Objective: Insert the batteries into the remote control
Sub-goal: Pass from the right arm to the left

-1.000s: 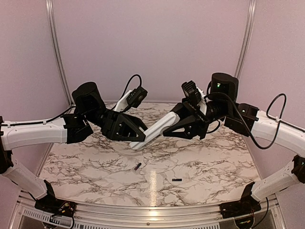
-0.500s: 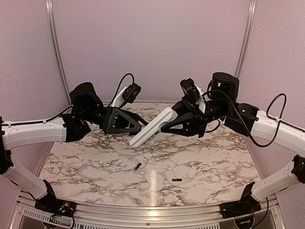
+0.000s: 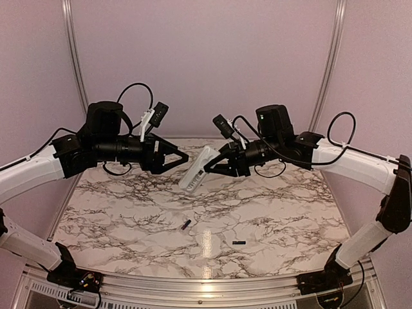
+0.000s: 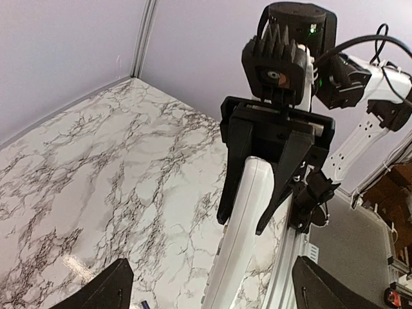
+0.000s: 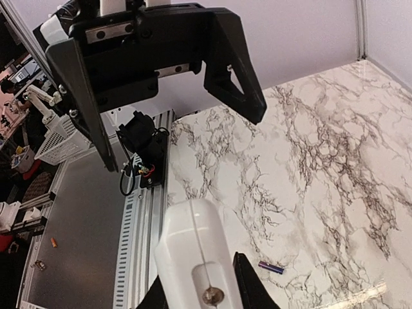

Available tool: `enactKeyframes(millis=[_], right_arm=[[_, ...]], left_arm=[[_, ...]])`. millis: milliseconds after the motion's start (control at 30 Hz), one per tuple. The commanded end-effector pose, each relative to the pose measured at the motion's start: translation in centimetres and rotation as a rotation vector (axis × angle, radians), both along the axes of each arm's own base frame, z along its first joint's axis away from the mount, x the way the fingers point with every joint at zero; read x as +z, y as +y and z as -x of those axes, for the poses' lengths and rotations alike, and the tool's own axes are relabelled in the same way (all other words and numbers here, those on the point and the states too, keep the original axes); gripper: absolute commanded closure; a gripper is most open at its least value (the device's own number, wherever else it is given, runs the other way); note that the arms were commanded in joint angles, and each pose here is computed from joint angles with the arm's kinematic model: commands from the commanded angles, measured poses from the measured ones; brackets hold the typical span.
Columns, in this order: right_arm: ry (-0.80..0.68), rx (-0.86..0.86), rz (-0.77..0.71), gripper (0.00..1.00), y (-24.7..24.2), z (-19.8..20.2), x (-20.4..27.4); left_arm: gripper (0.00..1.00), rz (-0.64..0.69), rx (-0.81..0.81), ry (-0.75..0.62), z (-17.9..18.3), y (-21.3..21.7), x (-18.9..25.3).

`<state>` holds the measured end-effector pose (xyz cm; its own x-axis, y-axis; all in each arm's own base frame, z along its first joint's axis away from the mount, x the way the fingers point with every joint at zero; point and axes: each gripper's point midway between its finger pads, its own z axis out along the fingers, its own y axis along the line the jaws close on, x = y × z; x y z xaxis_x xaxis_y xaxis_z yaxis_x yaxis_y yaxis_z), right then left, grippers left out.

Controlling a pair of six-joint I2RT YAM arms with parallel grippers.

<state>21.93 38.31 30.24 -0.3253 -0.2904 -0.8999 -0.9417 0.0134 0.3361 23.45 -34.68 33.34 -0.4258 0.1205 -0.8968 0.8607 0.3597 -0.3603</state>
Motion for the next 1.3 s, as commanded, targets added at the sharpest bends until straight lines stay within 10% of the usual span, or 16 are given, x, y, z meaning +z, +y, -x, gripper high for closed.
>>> enactKeyframes(millis=[0,600,800,1033,1267], right_arm=[[0.101,-0.045,0.062,1.00,0.2,-0.8,-0.9],[0.244,0.090,0.032,1.00,1.2,0.6,-1.6],[0.238,0.085,0.033,0.98,1.1,0.4,-1.5],[0.247,0.067,-0.071,0.43,0.4,-0.3,0.1],[0.214,0.045,-0.187,0.41,0.7,-0.9,1.8]], left_arm=[[0.12,-0.277,-0.014,-0.009,1.2,0.8,-7.3],[0.39,-0.184,-0.155,0.114,3.0,-2.8,-9.2],[0.67,-0.130,-0.210,0.177,3.7,-3.8,-9.2],[0.82,0.037,-0.224,0.183,4.4,-4.1,-6.7],[0.84,0.269,-0.205,0.211,4.1,-4.2,-3.7]])
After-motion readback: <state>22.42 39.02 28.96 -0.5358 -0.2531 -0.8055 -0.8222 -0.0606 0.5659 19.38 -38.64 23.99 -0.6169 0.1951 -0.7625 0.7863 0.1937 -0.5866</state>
